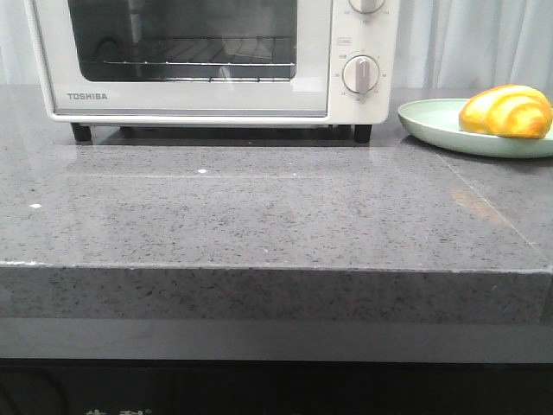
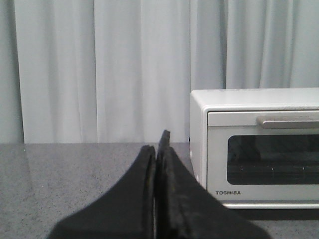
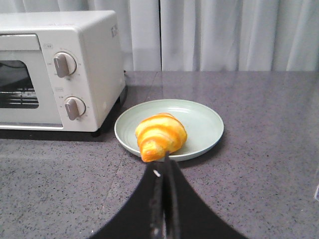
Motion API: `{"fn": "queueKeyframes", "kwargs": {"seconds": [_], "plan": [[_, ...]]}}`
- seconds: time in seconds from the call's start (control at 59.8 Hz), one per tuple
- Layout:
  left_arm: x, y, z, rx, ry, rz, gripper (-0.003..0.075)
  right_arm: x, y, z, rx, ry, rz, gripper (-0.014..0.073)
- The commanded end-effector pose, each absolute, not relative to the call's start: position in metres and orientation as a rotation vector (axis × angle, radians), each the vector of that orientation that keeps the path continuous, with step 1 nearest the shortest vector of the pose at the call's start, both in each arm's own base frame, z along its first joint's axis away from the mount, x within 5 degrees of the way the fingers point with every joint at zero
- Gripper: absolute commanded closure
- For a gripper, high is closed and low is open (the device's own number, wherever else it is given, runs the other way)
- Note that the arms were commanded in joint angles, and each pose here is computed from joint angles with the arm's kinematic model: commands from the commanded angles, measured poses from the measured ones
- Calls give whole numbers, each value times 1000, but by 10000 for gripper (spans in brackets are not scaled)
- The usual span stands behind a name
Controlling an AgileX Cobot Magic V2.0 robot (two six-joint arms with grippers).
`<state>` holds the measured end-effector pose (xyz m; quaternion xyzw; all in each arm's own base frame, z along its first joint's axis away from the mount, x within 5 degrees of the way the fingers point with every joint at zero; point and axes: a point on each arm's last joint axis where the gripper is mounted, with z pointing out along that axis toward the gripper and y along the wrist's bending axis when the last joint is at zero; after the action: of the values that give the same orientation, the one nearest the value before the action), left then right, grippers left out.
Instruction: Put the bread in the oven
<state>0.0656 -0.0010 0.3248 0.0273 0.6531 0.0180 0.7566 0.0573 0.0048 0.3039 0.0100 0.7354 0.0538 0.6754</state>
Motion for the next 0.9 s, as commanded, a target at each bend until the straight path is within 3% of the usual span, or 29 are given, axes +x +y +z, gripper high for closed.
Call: {"fn": "queueKeyframes", "kwargs": {"seconds": [0.0,0.201,0.368,0.636,0.887], "plan": [[82,-2,352,61,1395,38,741,65,4,326,26,1584,101,662],[139,-9,386,102,1475,8,741,69,4,331,29,1552,101,662],[191,-46,401,240,1536,-128,741,69,4,331,29,1552,101,662],[260,-123,401,413,1573,-287,741,69,3,332,29,1547,101,662],[303,-147,396,407,1605,-313,741,69,3,332,29,1547,101,662]]}}
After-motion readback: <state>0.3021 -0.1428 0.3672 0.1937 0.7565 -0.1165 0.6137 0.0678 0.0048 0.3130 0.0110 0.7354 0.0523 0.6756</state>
